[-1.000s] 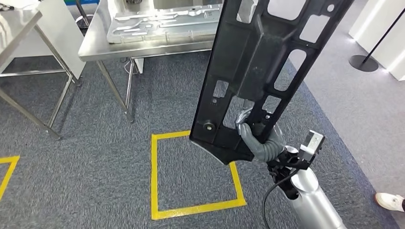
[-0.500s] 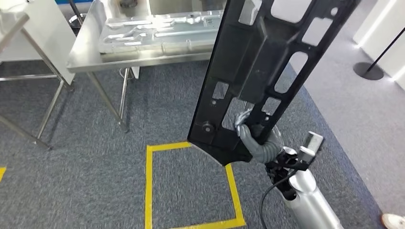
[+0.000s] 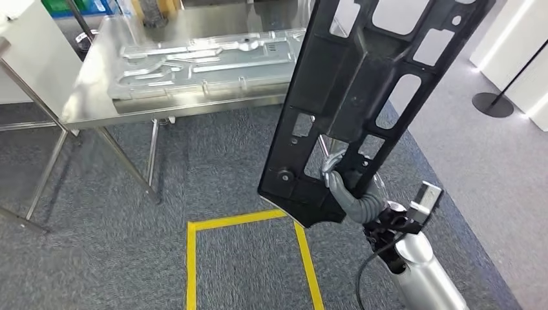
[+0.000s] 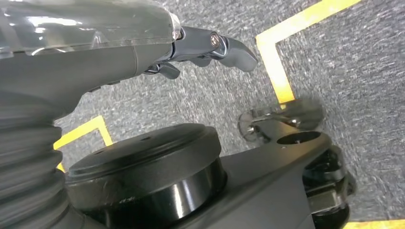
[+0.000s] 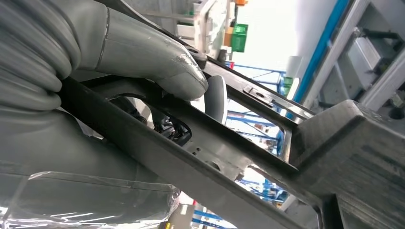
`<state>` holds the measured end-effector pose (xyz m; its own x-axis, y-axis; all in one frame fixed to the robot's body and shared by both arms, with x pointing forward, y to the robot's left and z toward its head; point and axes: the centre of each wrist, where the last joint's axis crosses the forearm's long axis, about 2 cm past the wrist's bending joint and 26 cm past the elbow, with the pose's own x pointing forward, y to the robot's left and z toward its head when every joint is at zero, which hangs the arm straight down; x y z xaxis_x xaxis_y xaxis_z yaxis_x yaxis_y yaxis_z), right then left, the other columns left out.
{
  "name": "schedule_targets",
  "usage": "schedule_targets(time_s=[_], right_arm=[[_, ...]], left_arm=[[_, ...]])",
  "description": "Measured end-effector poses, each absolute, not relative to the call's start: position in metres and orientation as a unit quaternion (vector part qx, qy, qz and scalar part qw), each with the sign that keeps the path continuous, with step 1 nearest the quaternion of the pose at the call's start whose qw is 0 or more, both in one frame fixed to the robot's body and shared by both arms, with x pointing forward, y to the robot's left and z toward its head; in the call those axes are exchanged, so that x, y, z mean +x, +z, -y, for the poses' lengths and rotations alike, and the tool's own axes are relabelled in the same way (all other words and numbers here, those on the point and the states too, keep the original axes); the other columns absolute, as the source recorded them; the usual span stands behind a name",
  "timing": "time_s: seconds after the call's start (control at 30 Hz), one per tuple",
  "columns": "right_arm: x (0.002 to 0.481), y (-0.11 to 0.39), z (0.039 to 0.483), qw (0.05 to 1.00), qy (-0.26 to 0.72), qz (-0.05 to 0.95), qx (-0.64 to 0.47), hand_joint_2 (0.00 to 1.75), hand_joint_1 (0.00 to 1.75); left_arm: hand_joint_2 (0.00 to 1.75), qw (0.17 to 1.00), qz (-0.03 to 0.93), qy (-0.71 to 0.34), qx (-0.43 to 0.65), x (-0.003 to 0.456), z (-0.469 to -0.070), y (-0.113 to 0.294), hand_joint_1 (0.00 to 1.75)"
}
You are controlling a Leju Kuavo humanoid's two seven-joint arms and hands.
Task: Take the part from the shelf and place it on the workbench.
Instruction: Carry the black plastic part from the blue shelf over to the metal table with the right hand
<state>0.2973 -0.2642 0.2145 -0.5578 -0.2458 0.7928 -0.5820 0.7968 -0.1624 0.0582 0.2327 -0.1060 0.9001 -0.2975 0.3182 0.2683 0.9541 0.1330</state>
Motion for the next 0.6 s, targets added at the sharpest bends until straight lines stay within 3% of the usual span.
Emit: schedule_targets(time_s=[0.6], right_arm=[[0.2960,0.2115,0.2626,0.405,0.201,0.858,0.243,1.75,1.75]], left_arm=[[1.75,0.975,0.168,-0.140,0.037,0.0580,-0.2269,-0.1053,0.00]])
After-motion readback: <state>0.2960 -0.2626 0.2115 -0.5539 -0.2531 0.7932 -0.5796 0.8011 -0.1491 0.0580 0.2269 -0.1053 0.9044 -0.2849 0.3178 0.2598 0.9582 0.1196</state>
